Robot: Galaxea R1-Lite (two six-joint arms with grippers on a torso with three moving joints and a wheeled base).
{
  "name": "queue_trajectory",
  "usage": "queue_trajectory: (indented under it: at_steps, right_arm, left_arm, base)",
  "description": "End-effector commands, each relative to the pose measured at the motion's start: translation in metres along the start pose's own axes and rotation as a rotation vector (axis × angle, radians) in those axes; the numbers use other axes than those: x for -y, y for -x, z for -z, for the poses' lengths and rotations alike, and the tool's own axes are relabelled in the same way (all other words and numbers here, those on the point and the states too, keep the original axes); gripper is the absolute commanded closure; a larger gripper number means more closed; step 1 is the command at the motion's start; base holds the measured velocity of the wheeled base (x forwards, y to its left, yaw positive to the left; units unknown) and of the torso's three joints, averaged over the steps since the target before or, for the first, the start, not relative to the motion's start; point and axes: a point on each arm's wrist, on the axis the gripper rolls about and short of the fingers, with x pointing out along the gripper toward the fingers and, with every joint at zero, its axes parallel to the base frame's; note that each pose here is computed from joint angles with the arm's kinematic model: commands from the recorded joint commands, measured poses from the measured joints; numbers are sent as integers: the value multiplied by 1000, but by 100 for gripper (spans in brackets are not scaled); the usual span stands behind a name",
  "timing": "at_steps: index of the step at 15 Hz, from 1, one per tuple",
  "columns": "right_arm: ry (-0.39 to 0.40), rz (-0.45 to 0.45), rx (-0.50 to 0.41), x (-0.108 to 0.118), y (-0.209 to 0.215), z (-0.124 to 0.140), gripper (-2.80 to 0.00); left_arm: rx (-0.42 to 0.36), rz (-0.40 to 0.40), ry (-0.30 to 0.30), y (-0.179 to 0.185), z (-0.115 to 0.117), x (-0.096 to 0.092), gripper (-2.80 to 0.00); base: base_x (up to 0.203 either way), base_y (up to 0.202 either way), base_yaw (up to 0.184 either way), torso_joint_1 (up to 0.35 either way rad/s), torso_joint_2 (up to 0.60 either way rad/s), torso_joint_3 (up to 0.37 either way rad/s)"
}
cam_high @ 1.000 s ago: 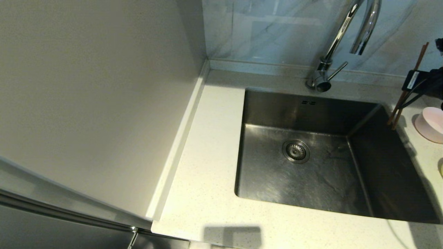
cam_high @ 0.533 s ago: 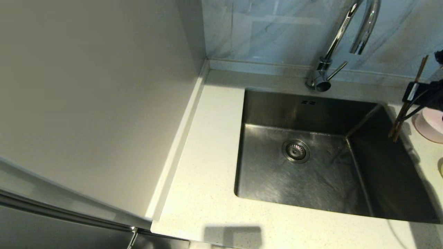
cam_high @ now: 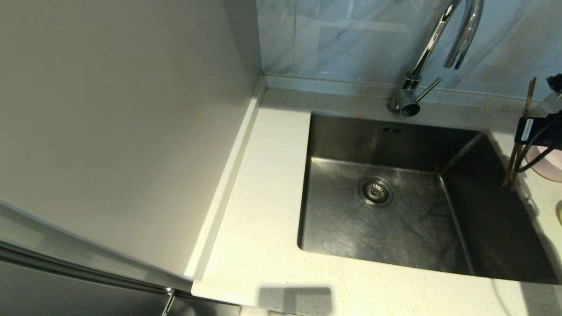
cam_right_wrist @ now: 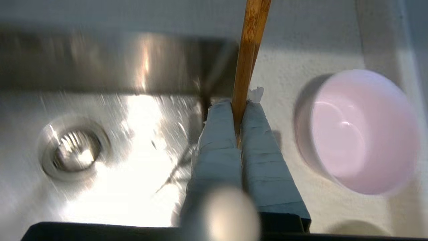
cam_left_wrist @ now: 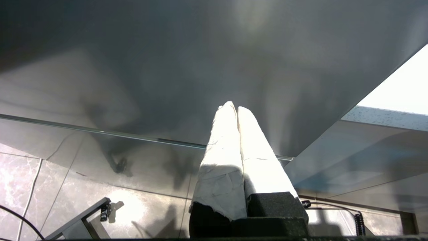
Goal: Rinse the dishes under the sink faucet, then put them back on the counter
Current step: Place the chopsticks on the bowl
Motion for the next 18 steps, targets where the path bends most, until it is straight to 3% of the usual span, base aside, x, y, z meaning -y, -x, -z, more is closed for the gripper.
queue_trajectory:
  at_steps: [1,3,4,9,15,16,18]
  right_arm:
    - [149,-20,2,13,17,-13,0]
    - [436,-16,-24,34,36,-31,0]
    - [534,-14,-62,43,45,-31,0]
    - [750,64,-169,70,56,-27,0]
    - [765,121,-276,77,50,-25,0]
    - [754,168,-309,78,47,-24,0]
    - [650,254,-364,72,40,-20,0]
  left_arm:
    - [3,-1,0,0,0,0,0]
    - [3,-1,0,0,0,0,0]
    - [3,-1,0,0,0,0,0]
    - [3,-1,0,0,0,0,0]
    - [3,-1,0,0,0,0,0]
    - [3,-1,0,0,0,0,0]
    - [3,-1,0,0,0,0,0]
  base:
    - [0,0,0,0,0,0]
    - [0,0,0,0,0,0]
    - [0,0,0,0,0,0]
    - [0,0,0,0,0,0]
    - [0,0,0,0,0,0]
    - [0,0,0,0,0,0]
    - [0,0,0,0,0,0]
